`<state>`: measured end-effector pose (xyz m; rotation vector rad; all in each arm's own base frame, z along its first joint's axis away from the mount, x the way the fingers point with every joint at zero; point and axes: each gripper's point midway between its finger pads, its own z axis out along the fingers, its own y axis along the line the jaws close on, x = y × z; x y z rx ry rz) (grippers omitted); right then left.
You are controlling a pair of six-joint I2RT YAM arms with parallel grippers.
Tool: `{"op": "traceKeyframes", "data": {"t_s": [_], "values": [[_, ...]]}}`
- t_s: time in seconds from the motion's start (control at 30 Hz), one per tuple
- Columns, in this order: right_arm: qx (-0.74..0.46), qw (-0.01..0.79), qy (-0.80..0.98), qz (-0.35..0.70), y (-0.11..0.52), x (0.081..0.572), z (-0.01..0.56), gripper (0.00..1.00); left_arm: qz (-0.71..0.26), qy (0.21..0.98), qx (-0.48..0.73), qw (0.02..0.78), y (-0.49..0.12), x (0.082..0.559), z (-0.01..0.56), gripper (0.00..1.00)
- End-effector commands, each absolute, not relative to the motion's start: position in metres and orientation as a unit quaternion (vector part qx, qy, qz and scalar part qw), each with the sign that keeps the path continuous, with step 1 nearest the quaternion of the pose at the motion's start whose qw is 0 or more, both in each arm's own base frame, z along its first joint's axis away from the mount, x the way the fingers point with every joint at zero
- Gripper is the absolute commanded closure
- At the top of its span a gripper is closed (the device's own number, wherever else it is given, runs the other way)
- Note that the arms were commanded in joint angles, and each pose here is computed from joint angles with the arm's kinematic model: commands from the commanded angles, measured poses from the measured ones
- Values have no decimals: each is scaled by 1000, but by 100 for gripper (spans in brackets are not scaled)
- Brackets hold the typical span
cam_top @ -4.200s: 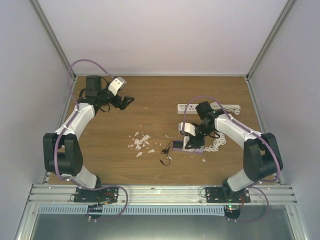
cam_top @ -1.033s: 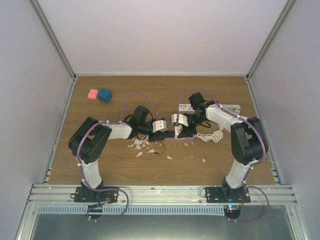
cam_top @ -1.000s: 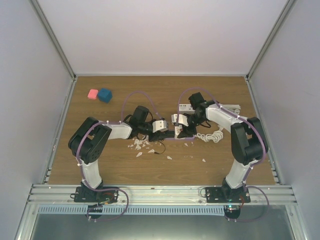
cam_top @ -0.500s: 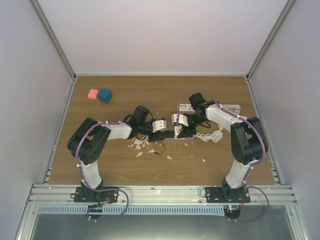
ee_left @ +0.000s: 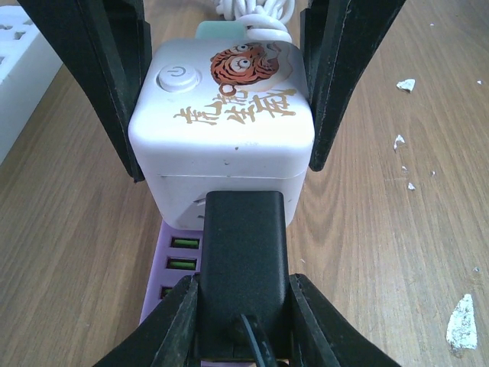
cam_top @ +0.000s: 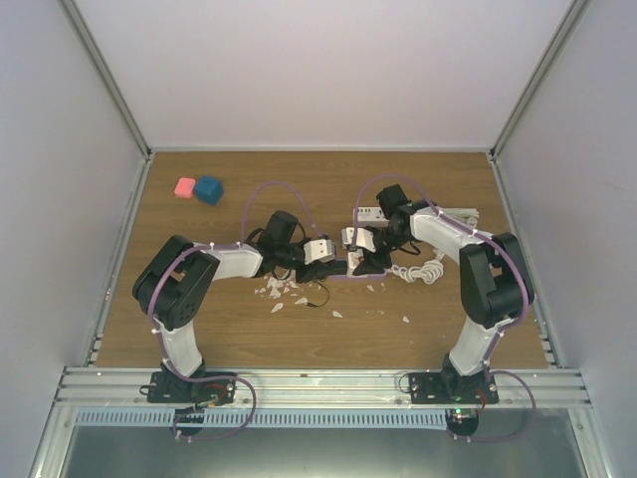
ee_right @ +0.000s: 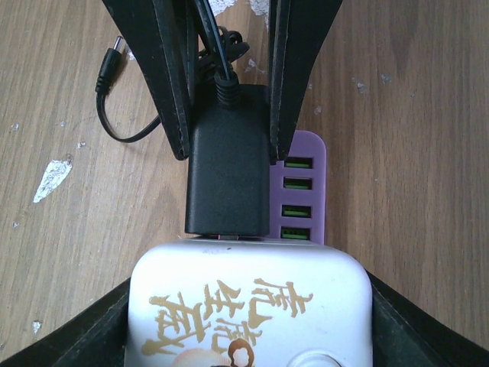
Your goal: Pull the plug off the socket
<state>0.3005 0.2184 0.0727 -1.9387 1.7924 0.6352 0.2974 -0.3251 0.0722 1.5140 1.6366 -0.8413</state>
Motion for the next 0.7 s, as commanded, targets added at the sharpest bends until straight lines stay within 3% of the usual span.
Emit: {"op": "traceKeyframes", "data": {"t_s": [0.0,0.67], "values": [[-708,94,676,185,170,276,19,65,-341,634,591,364,-326,286,85,77],[-698,71,692,168,160,277,3,67,-340,648,588,344,-323,283,102,77]]}}
